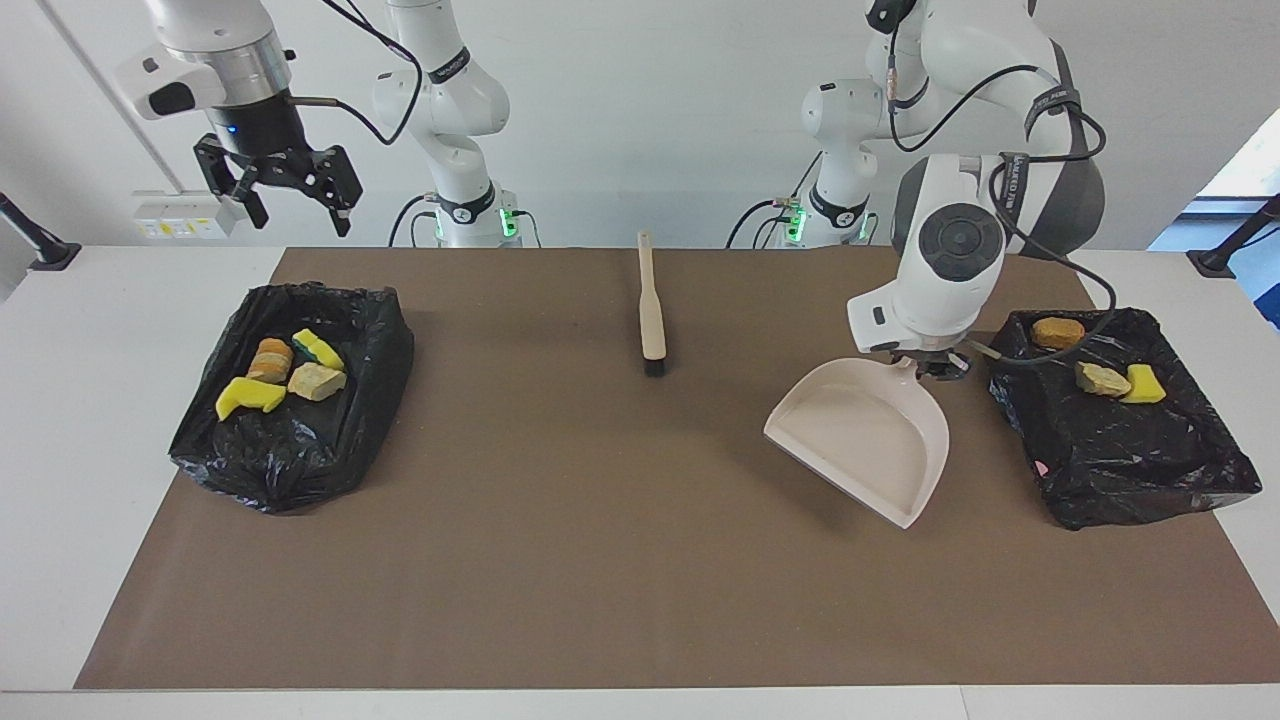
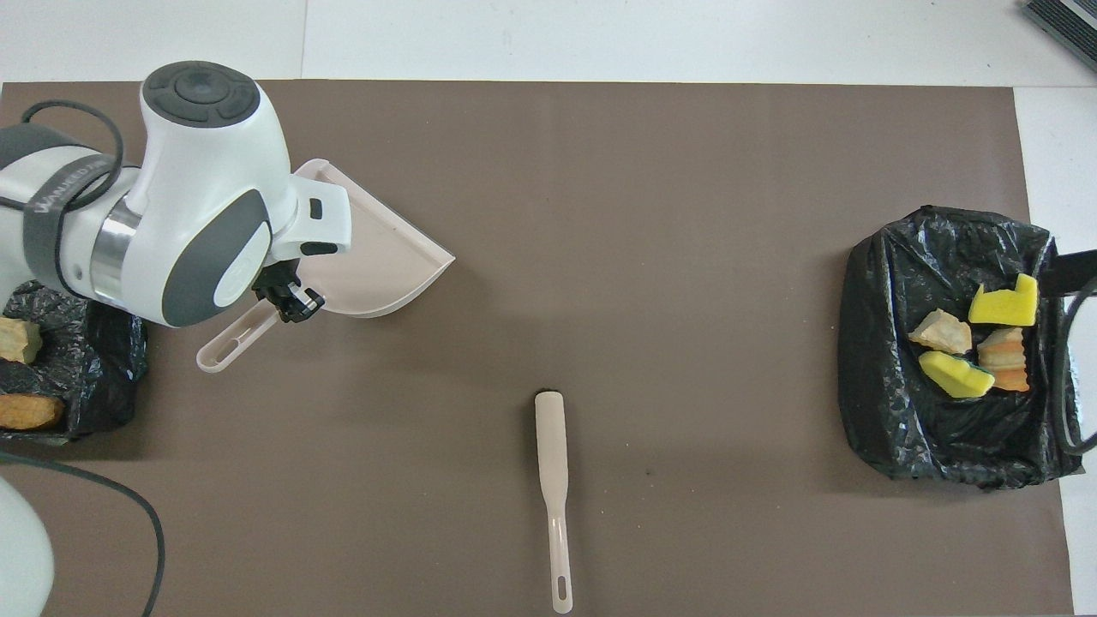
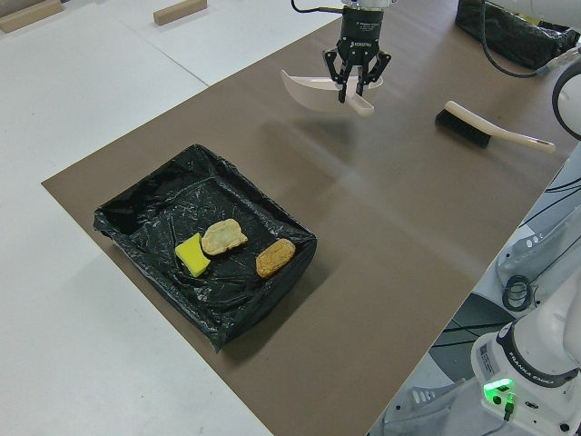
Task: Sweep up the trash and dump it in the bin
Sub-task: 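Place the empty dustpan on the table with the left gripper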
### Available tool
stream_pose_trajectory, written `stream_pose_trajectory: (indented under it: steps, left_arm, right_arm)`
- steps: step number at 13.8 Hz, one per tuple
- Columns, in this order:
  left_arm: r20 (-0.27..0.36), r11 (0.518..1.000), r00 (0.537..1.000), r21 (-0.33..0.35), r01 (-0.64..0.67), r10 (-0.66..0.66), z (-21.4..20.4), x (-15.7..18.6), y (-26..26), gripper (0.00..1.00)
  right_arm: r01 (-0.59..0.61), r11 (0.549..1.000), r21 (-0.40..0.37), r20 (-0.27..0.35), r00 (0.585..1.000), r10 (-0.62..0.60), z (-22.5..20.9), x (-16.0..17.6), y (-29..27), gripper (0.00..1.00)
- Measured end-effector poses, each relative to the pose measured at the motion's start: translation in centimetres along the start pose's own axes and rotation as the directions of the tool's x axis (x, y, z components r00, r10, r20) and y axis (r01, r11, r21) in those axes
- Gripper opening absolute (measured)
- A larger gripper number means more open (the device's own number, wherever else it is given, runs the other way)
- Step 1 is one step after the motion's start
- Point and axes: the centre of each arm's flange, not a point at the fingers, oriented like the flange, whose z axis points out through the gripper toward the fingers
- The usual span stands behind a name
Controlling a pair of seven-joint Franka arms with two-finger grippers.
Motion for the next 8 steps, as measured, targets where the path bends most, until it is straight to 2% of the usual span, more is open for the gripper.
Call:
stream_pose_trajectory:
  steps: [2, 4, 8]
  left_arm:
    - [-0.007, 0.998, 0.998, -0.01, 0.068, -0.068, 0.5, 1.7, 2.2, 0.33]
    - [-0.042, 0.992, 0.991, -0.015, 0.125, -0.126, 0.1, 3.2, 4.3, 0.33]
    - [-0.096, 0.974, 0.969, -0.034, 0.225, -0.227, -1.6, 5.8, 8.6, 0.33]
  right_arm:
    - [-0.01, 1.0, 0.018, 0.007, 1.0, 0.01, 0.1, -0.1, 0.6, 1.0]
    - [-0.01, 0.999, 0.05, 0.022, 1.0, 0.009, 0.7, -0.1, 0.3, 1.0]
    - [-0.015, 0.998, 0.053, 0.05, 0.999, 0.013, 2.2, 0.0, 0.4, 1.0]
